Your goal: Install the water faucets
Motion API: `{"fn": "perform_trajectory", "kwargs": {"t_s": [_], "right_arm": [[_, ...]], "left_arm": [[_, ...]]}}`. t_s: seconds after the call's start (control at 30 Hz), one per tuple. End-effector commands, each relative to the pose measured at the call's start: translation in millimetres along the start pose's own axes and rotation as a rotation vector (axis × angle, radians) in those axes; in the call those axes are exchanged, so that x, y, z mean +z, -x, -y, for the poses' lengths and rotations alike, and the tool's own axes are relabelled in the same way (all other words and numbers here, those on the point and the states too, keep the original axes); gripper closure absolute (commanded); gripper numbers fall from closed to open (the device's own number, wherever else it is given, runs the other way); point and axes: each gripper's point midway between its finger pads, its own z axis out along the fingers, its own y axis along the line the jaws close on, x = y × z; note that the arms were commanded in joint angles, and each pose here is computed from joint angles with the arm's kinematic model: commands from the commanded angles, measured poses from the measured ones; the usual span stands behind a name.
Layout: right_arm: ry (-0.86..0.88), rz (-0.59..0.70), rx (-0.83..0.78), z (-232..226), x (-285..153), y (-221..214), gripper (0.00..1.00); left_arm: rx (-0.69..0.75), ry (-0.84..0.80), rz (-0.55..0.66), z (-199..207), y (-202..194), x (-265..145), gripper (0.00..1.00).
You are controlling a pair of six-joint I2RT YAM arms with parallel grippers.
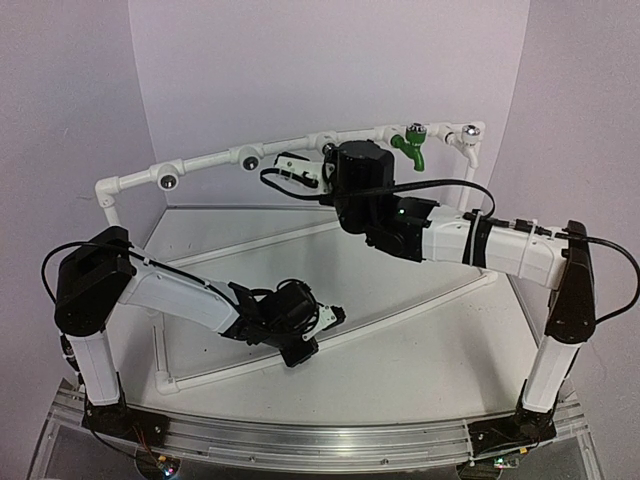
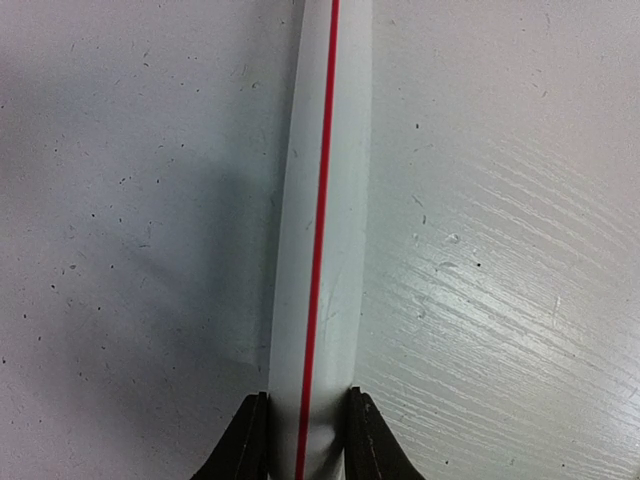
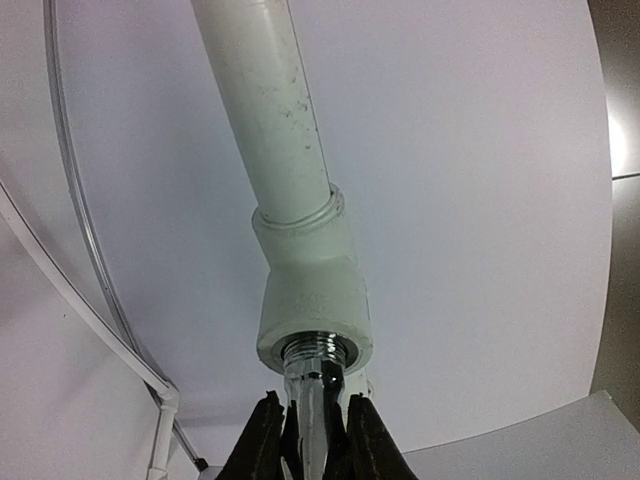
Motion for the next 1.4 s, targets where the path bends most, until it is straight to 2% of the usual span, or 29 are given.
{"fn": "perform_trajectory", "kwargs": {"t_s": [0.0,0.67,1.37], "right_arm": [[-0.099,0.062,0.218,44.6,8.5,9.6,1.00],[-0.101,0.072,0.481,56.2,17.0,7.7,1.00],[-0.085,0.059,0.792,64.4,26.5,-14.8,1.00]], "left_arm": [[0.029,-0.124,-0.146,41.2,-48.7,16.3,1.00],[0.051,-0.125,-0.146,47.5,-50.2,14.1,1.00],[0.060,-0.100,-0.145,46.6,-50.2,13.2,1.00]]}}
